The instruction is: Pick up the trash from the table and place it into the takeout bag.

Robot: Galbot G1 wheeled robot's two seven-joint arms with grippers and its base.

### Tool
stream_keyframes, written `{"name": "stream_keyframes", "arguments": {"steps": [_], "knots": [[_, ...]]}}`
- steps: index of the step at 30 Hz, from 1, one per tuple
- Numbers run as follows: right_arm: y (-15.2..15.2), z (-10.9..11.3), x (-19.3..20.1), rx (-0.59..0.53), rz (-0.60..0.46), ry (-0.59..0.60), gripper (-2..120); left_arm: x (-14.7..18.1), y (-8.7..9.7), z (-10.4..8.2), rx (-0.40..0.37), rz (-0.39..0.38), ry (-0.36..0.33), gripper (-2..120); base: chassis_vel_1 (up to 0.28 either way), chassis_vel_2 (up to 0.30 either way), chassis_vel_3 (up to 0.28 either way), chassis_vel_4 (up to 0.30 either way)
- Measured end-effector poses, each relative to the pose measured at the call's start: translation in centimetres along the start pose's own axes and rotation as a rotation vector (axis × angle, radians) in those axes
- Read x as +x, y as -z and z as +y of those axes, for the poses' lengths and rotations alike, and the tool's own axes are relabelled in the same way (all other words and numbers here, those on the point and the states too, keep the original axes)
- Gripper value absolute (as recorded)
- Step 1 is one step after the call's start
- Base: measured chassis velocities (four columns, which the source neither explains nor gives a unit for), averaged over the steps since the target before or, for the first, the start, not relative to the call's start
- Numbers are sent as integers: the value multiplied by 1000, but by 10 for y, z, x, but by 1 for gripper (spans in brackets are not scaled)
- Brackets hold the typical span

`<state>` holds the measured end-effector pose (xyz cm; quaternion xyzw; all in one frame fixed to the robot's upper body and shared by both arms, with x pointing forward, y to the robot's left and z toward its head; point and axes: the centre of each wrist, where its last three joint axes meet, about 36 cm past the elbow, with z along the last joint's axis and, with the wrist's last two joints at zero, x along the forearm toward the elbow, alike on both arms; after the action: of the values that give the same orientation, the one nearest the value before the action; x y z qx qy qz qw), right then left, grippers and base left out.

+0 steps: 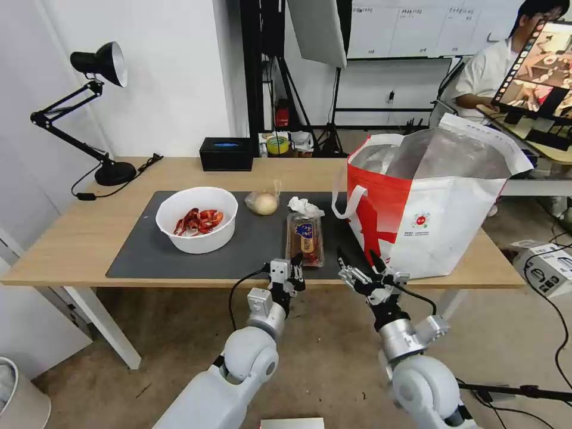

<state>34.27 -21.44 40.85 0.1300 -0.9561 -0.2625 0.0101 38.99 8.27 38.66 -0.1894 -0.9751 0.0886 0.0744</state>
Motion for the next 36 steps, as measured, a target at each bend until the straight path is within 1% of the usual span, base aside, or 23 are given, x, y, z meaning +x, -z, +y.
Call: {"name": "stream_keyframes", "arguments": {"steps": [1,3,4,7,11,16,18,20,24,30,36], "knots": [[0,0,0,0,0,0,100,0,0,0,0,0,0,0,0,0,0,0],[2,-4,-7,-43,20,-10,100,0,0,-1,0,0,-2,0,0,0,0,0],[2,-4,-7,-43,20,-10,100,0,0,-1,0,0,-2,0,0,0,0,0],[3,-9,-17,-99,48,-21,100,0,0,-1,-1,-1,-3,0,0,0,0,0],[3,-12,-29,-142,69,-30,100,0,0,-1,-4,-1,-4,0,0,0,0,0],[1,-13,-36,-156,79,-36,100,0,0,-1,-6,0,-5,0,0,0,0,0],[-2,-13,-47,-173,95,-39,100,0,0,-1,-8,2,-7,0,0,0,0,0],[-2,-13,-50,-179,99,-39,100,-1,0,-1,-8,2,-8,0,0,0,0,0],[5,-11,-64,-212,116,-38,100,-1,-1,-4,-7,4,-14,0,0,0,0,0],[10,-9,-77,-208,131,-35,100,-2,-3,-7,-4,7,-19,0,0,0,0,0],[11,-8,-88,-200,163,-35,100,-4,-2,-5,-6,5,-16,0,0,0,0,0]]}}
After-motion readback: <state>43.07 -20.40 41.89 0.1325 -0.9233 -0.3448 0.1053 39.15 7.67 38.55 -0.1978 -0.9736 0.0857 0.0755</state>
